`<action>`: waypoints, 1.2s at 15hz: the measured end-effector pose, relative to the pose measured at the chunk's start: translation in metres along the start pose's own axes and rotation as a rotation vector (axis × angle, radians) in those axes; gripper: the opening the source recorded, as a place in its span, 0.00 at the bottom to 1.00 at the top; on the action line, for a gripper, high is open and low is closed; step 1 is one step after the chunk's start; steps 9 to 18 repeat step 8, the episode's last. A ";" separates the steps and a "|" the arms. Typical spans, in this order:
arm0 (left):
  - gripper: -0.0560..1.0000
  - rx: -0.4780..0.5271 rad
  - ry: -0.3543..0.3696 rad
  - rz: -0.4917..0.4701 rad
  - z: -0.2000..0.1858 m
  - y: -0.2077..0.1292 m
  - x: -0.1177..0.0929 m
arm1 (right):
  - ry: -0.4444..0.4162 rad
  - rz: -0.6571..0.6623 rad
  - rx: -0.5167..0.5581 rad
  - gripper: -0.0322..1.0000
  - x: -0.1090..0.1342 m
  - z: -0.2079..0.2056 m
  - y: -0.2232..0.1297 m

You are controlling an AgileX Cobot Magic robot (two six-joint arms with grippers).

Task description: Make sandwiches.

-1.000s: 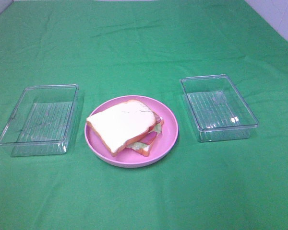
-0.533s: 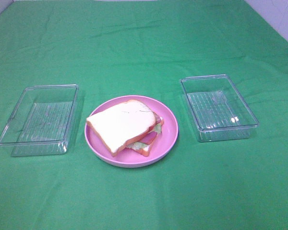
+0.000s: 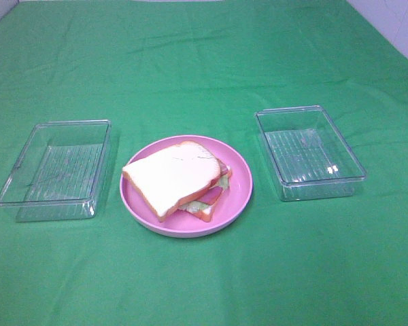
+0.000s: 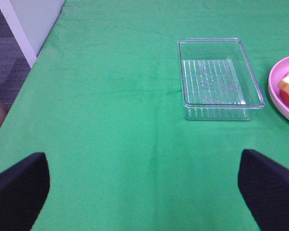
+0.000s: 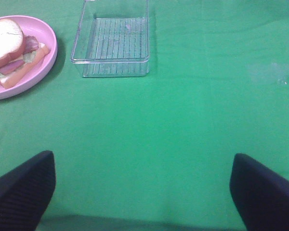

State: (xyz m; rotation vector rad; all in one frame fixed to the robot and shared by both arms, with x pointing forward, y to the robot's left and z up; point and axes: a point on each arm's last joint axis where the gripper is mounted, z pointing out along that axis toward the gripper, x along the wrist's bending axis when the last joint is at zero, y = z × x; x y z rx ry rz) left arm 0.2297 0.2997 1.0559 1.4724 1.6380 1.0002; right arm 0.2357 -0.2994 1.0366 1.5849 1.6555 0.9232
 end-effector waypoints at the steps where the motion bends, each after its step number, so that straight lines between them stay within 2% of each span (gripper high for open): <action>1: 0.99 0.000 0.000 0.000 0.000 0.000 0.000 | 0.000 -0.004 0.000 0.94 0.000 0.000 0.000; 18: 0.99 0.000 0.000 0.000 0.000 0.000 0.000 | 0.000 -0.005 0.000 0.94 0.000 0.000 0.000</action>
